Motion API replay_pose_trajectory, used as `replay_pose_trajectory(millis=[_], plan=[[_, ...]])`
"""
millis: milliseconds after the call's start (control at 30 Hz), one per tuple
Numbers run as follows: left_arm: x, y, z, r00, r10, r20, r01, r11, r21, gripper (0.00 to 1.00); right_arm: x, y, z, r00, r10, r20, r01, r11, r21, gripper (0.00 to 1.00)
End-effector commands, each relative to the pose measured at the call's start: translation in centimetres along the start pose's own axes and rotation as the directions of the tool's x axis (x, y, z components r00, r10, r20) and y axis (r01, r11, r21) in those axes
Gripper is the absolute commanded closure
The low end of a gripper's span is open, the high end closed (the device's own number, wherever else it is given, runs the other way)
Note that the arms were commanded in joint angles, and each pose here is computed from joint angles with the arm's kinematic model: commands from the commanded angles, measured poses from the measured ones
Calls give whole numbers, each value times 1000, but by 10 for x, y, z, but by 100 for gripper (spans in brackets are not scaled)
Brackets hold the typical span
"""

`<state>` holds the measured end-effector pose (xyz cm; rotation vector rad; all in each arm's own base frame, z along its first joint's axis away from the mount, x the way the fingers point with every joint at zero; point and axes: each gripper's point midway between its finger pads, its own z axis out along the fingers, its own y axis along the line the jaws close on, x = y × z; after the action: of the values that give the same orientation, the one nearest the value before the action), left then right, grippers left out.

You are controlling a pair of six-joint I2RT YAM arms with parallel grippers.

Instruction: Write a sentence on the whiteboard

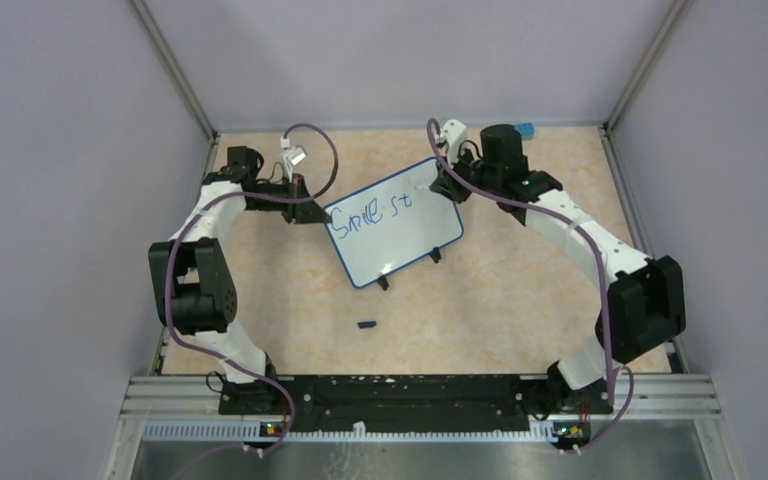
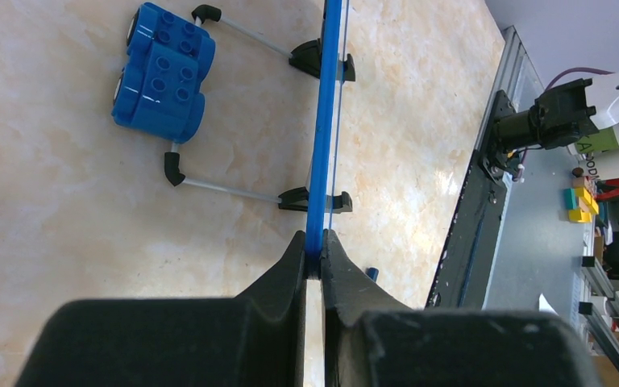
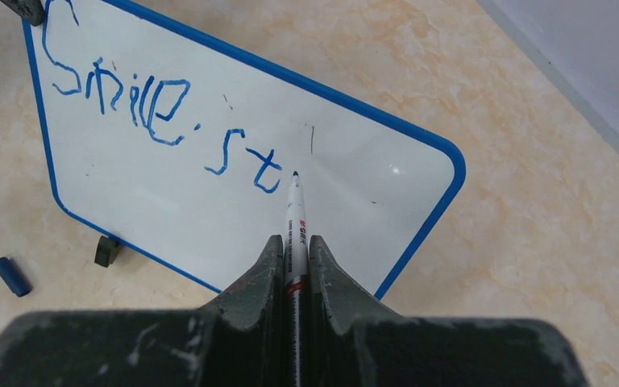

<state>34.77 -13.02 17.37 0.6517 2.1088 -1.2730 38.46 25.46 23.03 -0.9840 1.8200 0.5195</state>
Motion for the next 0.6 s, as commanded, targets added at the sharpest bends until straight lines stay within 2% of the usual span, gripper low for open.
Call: replay_pose_trajectory(millis=[0,267,567], plan=[[-15,-8,-6,994,105,10,-105,994,-31,96,-16,-1,-9,998,-2,70,3,1000,-14,100],[-14,-10,-4,995,104,7,-104,994,-23,90,-10,3,-5,996,21,84,-18,999,-42,100],[-13,-11,-2,994,105,3,-105,994,-20,100,-11,3,-2,994,33,101,-29,999,-45,100]])
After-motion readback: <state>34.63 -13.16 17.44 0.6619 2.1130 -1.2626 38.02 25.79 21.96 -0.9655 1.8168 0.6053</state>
